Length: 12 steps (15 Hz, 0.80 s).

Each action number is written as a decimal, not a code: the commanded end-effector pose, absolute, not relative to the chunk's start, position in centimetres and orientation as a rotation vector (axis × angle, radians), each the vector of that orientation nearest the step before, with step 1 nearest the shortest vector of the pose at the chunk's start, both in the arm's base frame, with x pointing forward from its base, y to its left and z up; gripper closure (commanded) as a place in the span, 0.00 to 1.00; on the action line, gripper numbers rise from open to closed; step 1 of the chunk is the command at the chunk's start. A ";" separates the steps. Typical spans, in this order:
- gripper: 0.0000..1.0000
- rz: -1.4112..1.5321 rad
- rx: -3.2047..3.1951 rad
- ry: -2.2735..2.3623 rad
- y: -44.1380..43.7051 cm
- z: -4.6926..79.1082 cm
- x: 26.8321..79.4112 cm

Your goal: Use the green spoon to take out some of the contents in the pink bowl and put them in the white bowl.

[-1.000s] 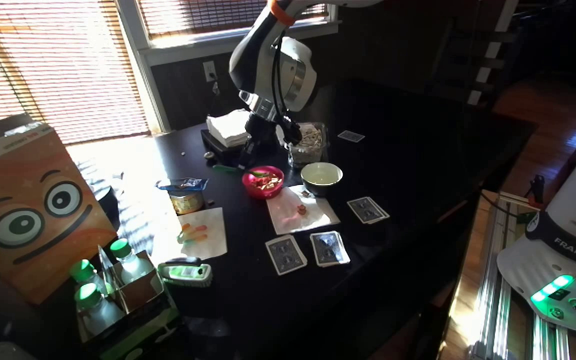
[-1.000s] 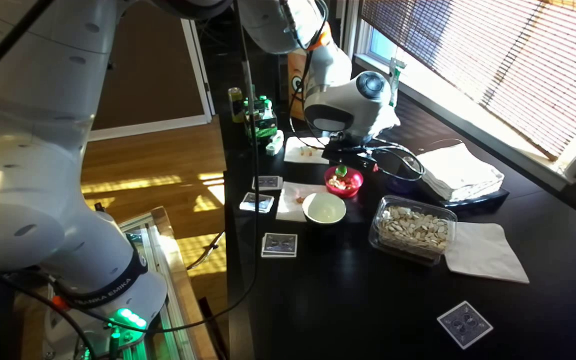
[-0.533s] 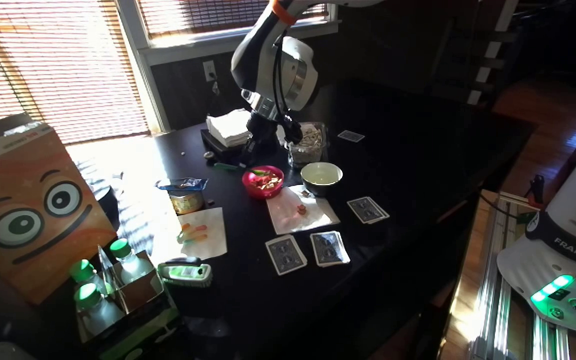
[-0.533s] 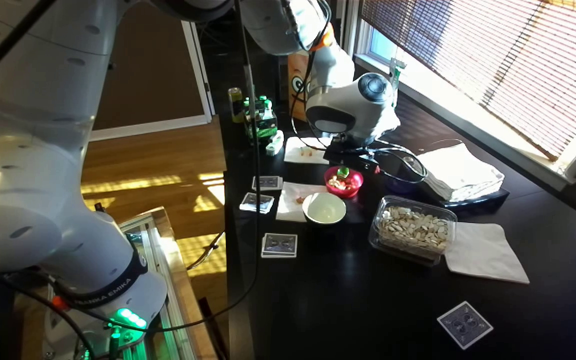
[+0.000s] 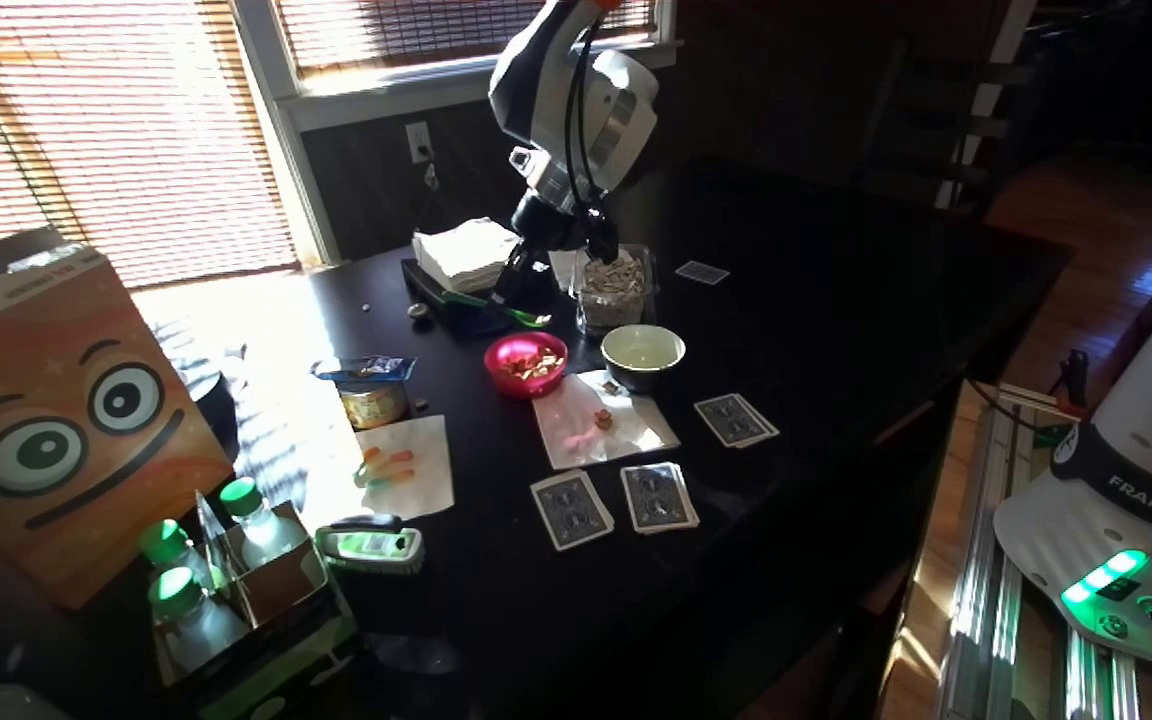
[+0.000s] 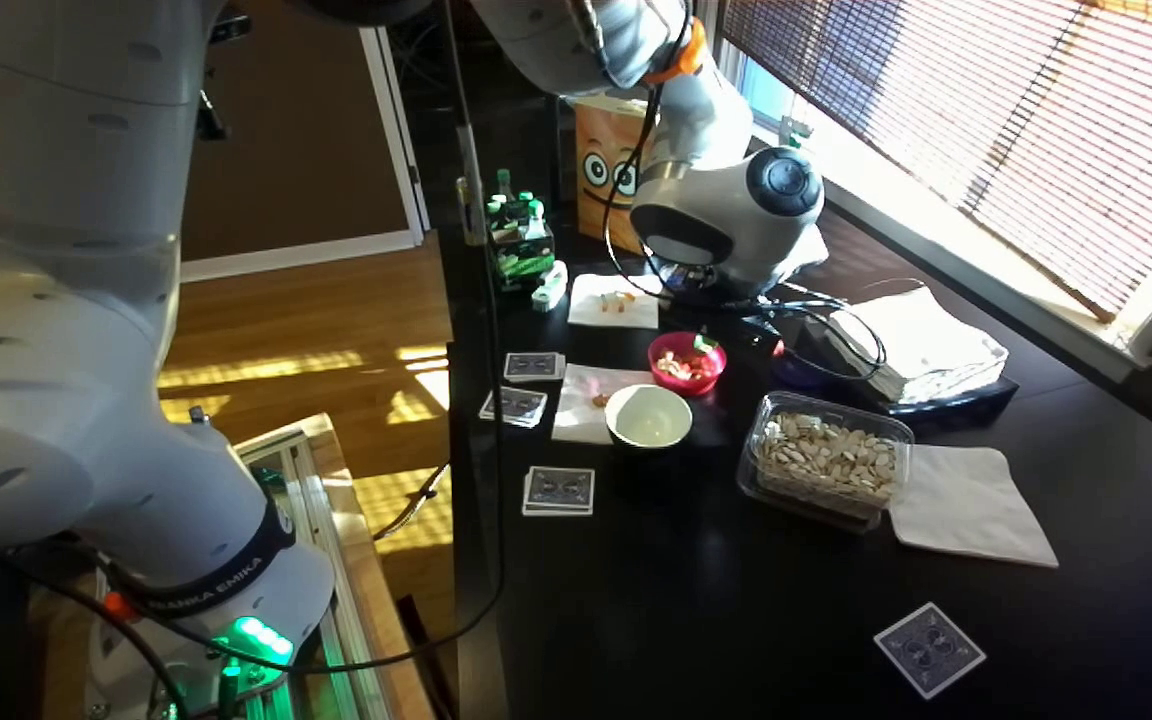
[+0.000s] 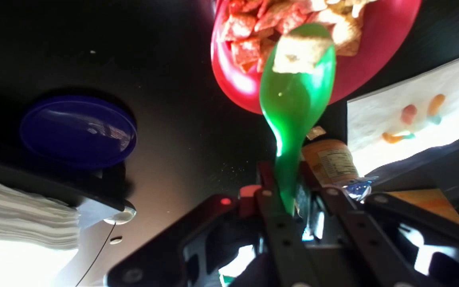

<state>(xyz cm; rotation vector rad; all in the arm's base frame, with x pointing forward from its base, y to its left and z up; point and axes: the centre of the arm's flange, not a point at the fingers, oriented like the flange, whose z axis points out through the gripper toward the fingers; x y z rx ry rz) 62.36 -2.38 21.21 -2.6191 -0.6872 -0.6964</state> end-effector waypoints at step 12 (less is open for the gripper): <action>0.82 -0.674 -2.562 -0.505 -5.7 21.6 58.9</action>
